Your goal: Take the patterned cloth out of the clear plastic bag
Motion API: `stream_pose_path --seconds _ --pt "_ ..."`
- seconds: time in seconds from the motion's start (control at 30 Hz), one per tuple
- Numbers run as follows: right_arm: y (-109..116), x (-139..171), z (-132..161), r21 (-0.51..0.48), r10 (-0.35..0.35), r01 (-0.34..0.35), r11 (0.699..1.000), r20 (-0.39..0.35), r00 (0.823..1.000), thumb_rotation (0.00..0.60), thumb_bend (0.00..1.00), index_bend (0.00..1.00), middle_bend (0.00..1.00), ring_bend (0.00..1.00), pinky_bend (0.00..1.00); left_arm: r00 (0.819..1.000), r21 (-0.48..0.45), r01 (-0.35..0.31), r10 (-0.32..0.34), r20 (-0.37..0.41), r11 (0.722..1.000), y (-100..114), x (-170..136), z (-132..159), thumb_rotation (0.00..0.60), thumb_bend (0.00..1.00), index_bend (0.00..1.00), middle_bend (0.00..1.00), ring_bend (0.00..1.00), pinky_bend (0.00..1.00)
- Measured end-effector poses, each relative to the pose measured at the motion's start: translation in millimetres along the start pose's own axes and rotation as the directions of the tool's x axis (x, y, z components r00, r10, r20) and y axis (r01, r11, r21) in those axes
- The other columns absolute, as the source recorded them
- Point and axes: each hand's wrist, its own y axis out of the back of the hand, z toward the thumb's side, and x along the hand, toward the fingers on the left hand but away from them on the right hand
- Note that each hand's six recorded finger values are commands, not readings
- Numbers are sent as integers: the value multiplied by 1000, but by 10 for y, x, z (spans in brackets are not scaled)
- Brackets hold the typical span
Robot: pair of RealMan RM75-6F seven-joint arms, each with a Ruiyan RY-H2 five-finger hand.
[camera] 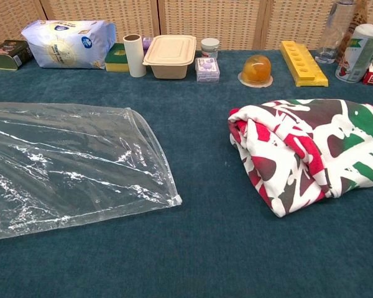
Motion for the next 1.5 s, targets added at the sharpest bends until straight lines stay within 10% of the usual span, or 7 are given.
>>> stream_pose_path --seconds 0.17,0.57,0.67,0.83,1.33,1.5 --pt "-12 -1 21 -4 2 -2 1000 -11 1000 512 145 147 205 254 271 997 53 54 -57 50 997 30 -112 163 398 0 0 60 0 48" --pt "-68 144 -12 -13 6 -6 1000 5 1000 511 145 154 205 250 263 995 -4 -104 104 -2 995 72 -507 126 352 0 0 60 0 48" --pt "-77 183 -17 -18 6 -6 1000 5 1000 513 145 154 206 248 262 998 -32 -64 64 -21 997 -27 -641 102 359 0 0 53 0 48" --pt "-65 227 -19 -23 -1 1 1000 3 1000 512 145 154 206 247 259 999 27 38 -38 -8 999 -182 -770 98 554 0 0 37 0 48" --pt "-36 269 -45 -44 -15 15 999 -12 1000 513 144 155 206 247 259 970 12 219 -219 101 976 -236 -859 330 555 0 0 25 0 48" --pt "-41 273 -55 -46 -17 17 999 -7 1000 514 145 154 206 247 259 990 6 116 -116 78 993 -115 -808 312 561 0 0 25 0 48"
